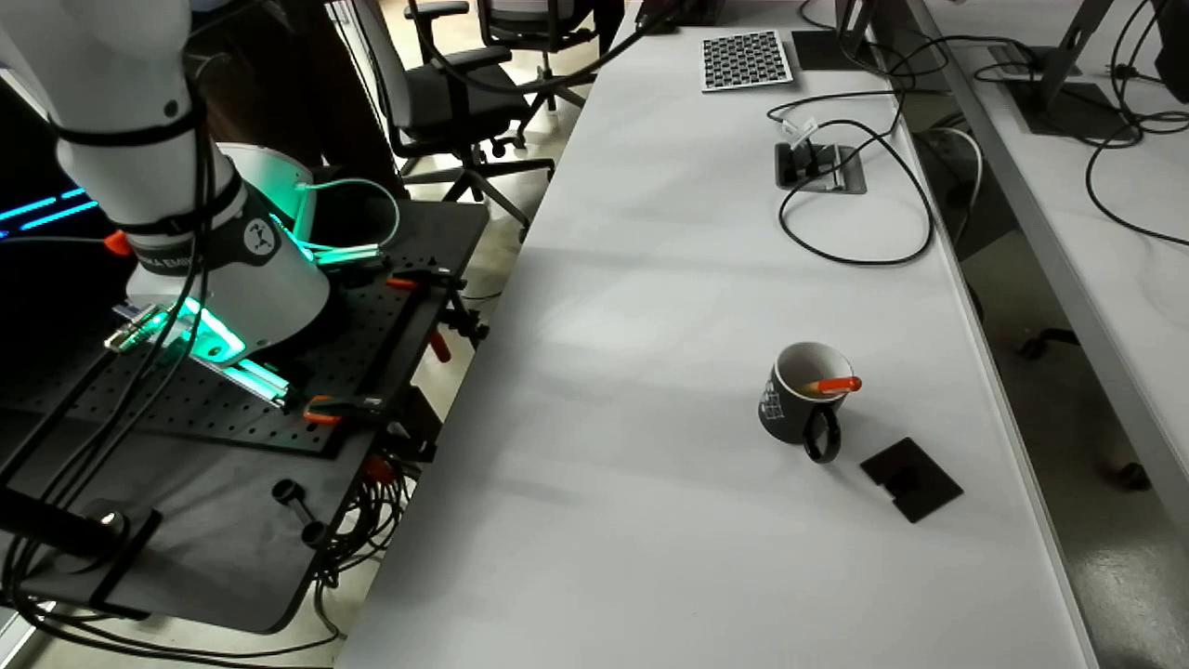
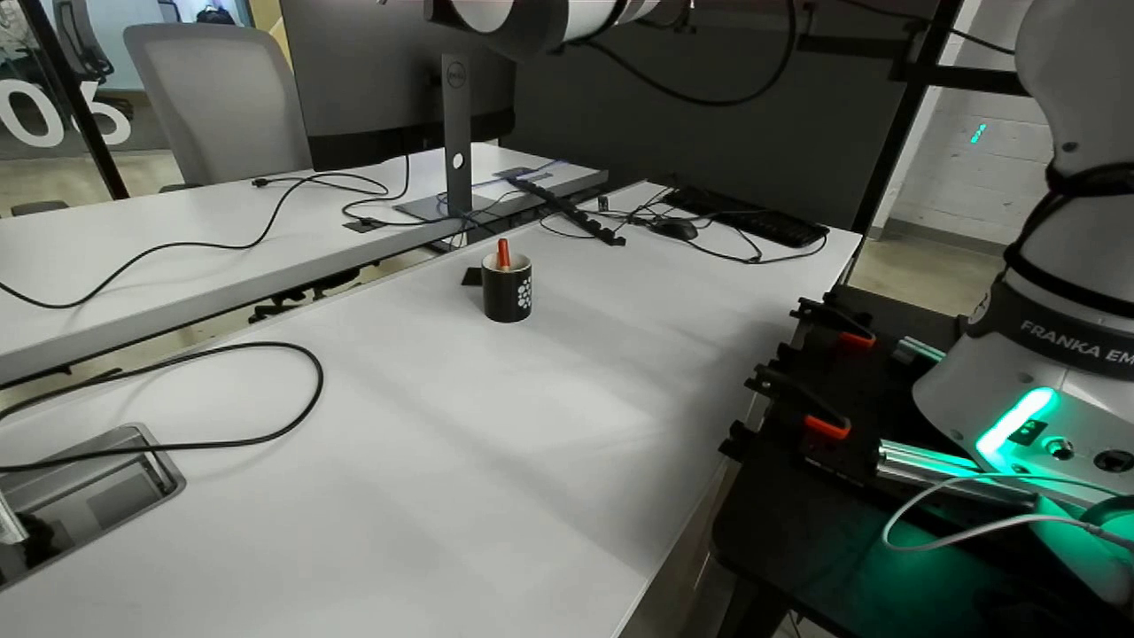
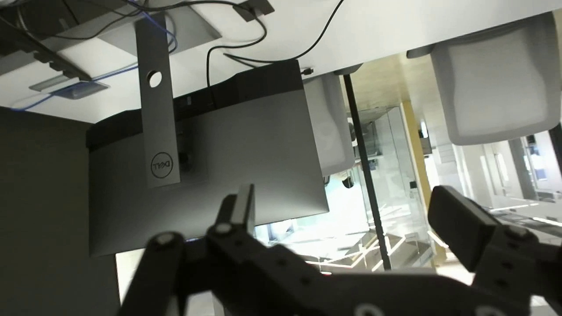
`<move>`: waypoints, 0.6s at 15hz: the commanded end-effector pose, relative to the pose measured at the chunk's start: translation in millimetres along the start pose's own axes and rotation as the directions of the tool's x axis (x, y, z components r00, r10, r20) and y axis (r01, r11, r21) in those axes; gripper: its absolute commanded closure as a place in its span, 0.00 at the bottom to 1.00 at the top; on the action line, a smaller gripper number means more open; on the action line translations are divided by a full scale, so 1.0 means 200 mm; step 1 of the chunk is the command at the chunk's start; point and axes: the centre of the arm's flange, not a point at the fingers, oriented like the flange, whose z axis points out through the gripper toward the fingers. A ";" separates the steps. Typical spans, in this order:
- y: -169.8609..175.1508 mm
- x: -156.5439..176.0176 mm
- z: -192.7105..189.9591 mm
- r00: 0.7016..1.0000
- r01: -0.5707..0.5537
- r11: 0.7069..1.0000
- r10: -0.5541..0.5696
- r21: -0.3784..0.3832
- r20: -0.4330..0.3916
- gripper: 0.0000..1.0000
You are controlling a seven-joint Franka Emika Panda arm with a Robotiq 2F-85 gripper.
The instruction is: Put the marker in the mug
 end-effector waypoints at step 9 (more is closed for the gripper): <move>0.14 0.00 0.06 0.957 -0.090 0.987 0.048 0.133 0.287 0.00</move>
